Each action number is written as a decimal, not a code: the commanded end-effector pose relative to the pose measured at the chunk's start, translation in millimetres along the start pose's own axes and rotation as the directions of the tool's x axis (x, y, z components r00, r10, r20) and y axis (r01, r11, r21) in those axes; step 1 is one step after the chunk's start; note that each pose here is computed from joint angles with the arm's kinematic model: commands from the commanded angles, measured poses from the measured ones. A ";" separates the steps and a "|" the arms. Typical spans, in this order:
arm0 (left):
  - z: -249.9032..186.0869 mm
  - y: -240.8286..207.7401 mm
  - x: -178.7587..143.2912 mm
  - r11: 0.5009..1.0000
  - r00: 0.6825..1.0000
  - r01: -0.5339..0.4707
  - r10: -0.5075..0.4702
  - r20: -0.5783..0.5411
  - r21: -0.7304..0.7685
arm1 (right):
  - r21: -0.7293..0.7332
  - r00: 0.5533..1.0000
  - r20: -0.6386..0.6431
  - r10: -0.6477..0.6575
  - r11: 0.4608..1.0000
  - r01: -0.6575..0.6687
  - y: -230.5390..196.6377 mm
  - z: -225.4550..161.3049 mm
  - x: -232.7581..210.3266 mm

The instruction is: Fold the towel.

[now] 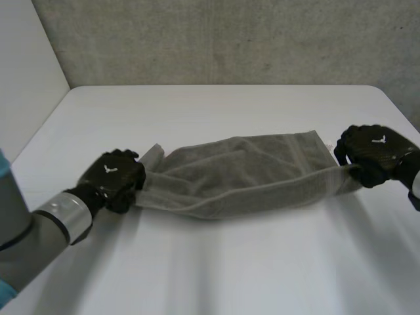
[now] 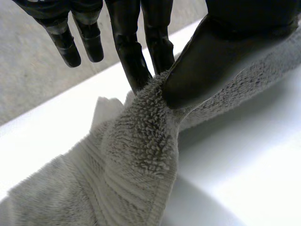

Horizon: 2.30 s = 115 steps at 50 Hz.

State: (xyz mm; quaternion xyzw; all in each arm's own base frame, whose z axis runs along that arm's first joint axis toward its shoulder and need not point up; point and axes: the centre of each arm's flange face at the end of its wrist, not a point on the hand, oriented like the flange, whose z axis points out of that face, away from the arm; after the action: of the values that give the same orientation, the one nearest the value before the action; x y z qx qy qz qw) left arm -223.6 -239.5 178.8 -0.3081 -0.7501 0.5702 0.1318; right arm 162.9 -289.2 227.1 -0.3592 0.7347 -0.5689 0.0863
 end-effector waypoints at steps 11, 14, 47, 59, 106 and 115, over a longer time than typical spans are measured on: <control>-44.9 -90.2 -29.1 0.988 0.996 0.011 -0.025 0.084 0.156 | 0.157 0.996 0.041 -0.085 0.985 0.078 -63.9 -44.2 -5.7; -35.6 -94.2 -34.2 0.986 0.998 0.011 -0.021 0.062 0.165 | 0.161 0.995 0.041 -0.096 0.983 0.088 -64.1 -35.7 -0.7; 35.6 -162.9 -60.9 0.835 0.992 -0.118 0.121 0.031 0.537 | 0.390 0.956 -0.150 -0.253 0.873 0.292 -120.6 37.2 12.1; 59.9 22.4 -19.5 0.974 0.967 -0.215 0.223 -0.121 0.074 | 0.147 0.967 0.082 -0.240 0.963 0.227 11.5 33.4 -38.3; -17.1 5.5 4.9 0.983 0.972 -0.169 0.155 -0.175 -0.068 | 0.005 0.979 0.152 -0.136 0.991 0.136 3.4 -27.3 -24.4; -57.0 -26.5 5.2 0.985 0.977 -0.152 0.138 -0.160 -0.079 | -0.130 0.939 0.320 -0.125 0.976 0.175 3.4 -69.1 -32.4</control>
State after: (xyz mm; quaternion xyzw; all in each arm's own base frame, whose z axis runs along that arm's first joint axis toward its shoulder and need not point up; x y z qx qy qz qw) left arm -211.8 -207.6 198.8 -0.4181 -0.7348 0.5166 0.1355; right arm 149.3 -237.2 228.6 -0.4713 0.7228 -0.4951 0.1014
